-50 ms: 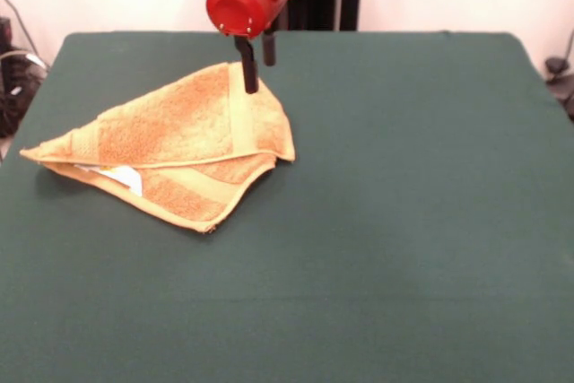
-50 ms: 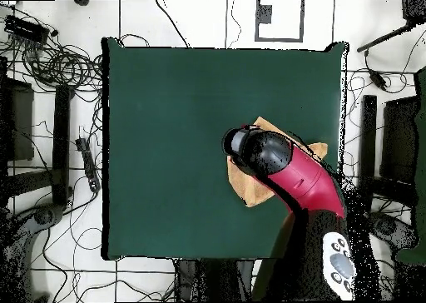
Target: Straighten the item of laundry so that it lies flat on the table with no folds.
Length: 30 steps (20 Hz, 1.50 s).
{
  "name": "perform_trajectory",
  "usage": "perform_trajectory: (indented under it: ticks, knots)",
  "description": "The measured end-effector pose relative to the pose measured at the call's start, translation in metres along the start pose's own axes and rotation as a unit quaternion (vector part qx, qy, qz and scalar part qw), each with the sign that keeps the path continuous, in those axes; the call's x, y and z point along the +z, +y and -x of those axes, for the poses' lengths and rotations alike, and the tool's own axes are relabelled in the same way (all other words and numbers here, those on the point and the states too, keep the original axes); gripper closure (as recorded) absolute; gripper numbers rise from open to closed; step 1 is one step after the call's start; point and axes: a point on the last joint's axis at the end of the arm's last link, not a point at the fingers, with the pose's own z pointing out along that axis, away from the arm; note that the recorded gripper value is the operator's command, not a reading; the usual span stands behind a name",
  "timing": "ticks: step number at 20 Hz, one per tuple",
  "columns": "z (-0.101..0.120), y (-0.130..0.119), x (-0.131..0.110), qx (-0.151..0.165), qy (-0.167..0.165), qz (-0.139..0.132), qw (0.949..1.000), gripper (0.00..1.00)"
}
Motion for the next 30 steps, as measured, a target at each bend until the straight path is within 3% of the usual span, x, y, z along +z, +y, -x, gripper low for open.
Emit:
perform_trajectory:
  ticks: [11,30]
  knots:
    - [-0.008,0.001,-0.012,-0.007,-0.003,0.008,0.9999,0.00]
    - [-0.003,0.004,-0.006,-0.007,-0.014,0.020,0.9997,0.00]
